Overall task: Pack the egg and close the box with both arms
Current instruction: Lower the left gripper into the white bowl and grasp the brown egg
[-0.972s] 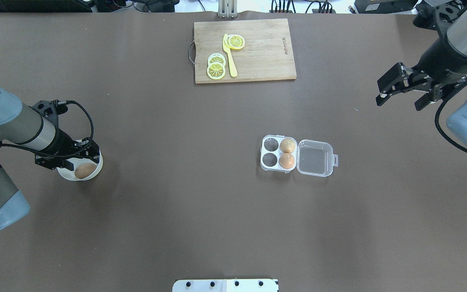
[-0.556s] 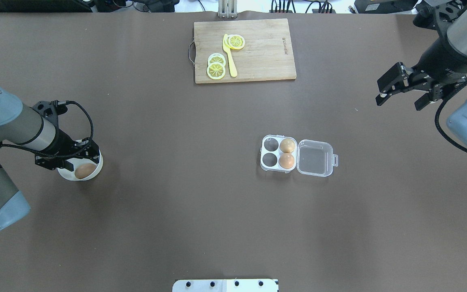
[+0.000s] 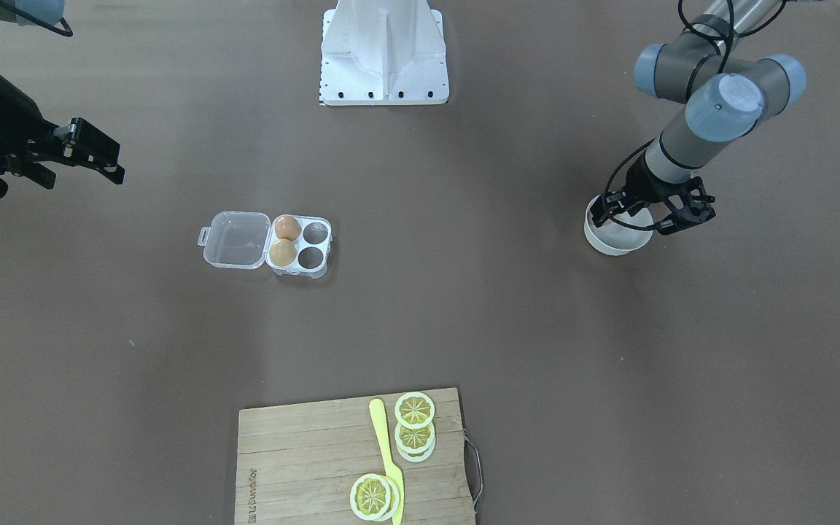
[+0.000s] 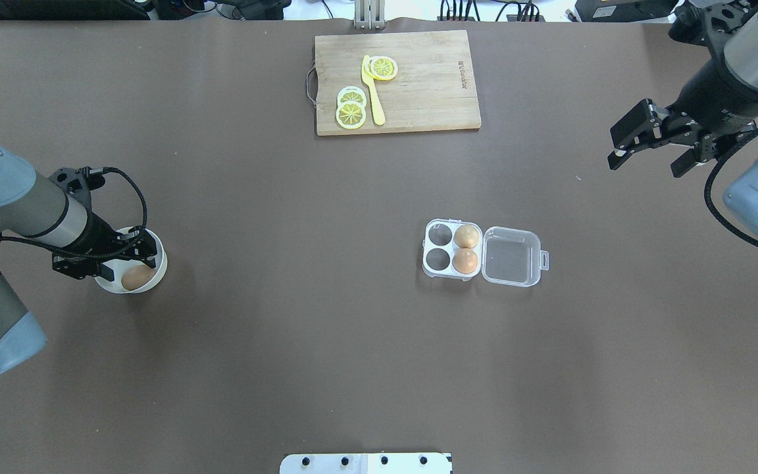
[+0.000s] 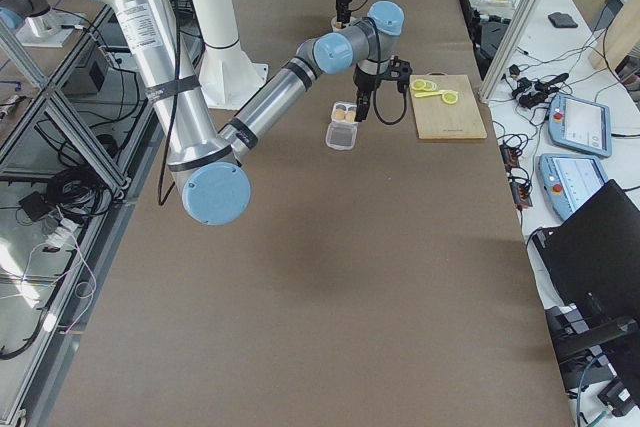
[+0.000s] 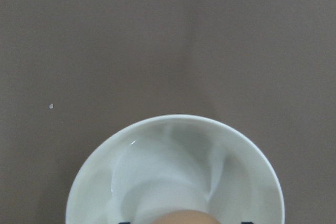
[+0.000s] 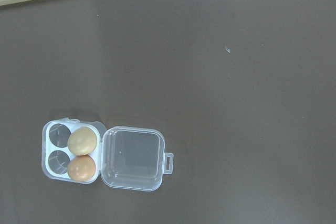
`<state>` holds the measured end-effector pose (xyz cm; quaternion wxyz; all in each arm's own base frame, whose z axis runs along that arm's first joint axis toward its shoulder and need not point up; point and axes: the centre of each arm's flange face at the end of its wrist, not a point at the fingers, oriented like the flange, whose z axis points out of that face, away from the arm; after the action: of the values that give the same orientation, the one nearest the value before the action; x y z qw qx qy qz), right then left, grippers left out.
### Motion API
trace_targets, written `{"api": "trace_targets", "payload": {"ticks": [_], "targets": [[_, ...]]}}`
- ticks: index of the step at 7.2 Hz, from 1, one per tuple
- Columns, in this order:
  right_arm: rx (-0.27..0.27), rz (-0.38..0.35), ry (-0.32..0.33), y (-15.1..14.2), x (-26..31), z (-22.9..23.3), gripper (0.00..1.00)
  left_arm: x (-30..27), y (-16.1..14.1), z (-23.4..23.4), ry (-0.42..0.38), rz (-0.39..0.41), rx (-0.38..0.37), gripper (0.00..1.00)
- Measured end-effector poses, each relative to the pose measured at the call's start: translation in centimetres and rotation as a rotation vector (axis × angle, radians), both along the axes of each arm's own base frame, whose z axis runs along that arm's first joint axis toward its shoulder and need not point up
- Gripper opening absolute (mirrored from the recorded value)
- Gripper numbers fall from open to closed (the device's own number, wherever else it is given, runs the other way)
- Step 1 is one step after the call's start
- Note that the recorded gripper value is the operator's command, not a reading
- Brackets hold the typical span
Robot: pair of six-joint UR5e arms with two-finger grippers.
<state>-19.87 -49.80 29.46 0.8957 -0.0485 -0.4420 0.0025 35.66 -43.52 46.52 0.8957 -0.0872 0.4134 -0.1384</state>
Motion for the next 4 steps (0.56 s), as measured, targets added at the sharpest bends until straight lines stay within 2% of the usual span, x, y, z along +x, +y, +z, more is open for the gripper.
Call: {"api": "trace_targets", "payload": {"ticks": [4], "targets": [[0.010,0.001,-0.004,0.04,0.13,-0.44,1.00,1.01,0.54,-0.35,0.002,-0.011,-0.031,0.81]]}}
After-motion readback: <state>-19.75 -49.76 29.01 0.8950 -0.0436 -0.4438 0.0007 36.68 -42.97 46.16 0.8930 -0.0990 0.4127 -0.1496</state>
